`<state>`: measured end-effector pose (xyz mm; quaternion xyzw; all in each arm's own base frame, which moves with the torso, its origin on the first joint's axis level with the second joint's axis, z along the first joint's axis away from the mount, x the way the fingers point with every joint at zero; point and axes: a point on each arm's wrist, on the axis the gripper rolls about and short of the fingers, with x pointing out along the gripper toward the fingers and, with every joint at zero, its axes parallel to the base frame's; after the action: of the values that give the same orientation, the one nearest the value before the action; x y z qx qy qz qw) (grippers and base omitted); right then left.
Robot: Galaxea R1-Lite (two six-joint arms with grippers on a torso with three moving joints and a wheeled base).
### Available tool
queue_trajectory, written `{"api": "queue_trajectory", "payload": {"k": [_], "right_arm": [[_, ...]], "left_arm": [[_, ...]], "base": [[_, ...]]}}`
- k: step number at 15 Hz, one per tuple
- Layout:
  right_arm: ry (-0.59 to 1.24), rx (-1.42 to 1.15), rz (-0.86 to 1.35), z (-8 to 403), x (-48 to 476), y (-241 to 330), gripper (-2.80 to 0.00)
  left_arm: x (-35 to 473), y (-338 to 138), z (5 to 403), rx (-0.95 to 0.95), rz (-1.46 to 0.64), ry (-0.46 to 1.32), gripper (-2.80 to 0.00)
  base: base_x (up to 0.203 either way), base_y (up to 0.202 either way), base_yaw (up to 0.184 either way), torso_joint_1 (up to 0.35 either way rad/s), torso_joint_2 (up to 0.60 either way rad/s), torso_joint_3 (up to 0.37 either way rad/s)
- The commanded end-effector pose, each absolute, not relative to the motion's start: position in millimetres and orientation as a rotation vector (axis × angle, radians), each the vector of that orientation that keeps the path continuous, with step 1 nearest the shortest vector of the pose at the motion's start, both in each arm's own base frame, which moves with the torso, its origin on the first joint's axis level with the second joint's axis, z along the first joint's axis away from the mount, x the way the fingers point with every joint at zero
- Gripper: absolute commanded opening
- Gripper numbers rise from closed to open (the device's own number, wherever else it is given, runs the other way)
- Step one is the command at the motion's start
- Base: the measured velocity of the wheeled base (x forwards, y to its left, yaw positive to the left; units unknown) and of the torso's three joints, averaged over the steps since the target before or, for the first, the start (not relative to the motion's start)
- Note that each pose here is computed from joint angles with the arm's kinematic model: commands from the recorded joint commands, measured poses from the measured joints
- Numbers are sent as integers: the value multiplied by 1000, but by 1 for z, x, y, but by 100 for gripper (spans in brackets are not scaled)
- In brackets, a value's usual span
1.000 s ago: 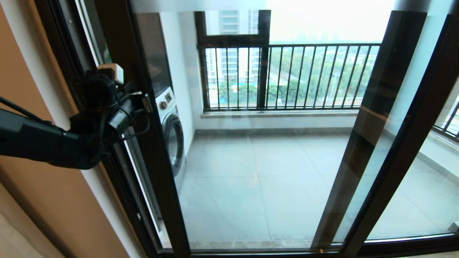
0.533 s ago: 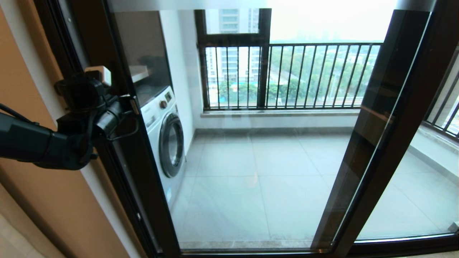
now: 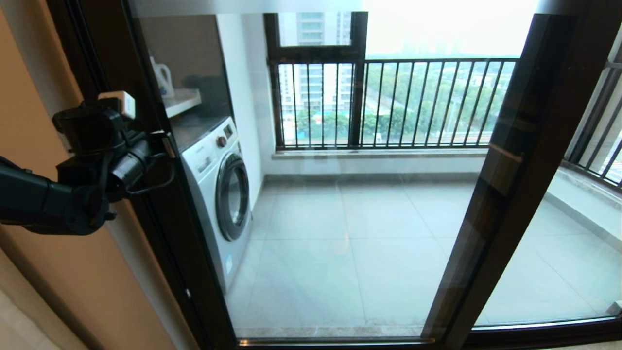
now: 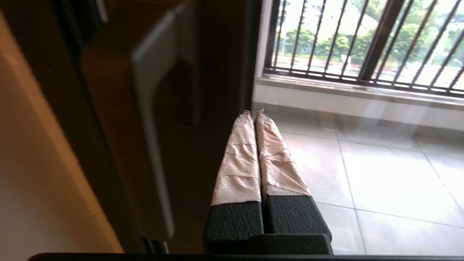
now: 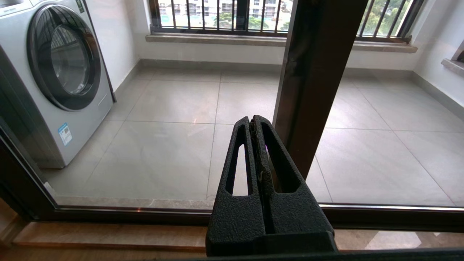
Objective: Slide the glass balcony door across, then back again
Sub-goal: Close the slid door
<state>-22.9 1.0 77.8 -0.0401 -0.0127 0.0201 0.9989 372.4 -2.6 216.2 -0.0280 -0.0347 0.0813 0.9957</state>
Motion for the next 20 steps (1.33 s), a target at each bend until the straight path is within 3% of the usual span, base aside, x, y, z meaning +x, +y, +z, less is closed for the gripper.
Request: {"api": "queue_trajectory", "payload": {"k": [1, 20], "right_arm": [[-14, -80, 42, 75, -22, 1, -280], [-14, -80, 42, 75, -22, 1, -280]], "left_arm": [[372, 11, 218, -56, 189, -80, -280], [389, 75, 203, -45, 272, -62, -280]], "base": [[0, 0, 0, 0, 0, 0], [0, 0, 0, 0, 0, 0]]}}
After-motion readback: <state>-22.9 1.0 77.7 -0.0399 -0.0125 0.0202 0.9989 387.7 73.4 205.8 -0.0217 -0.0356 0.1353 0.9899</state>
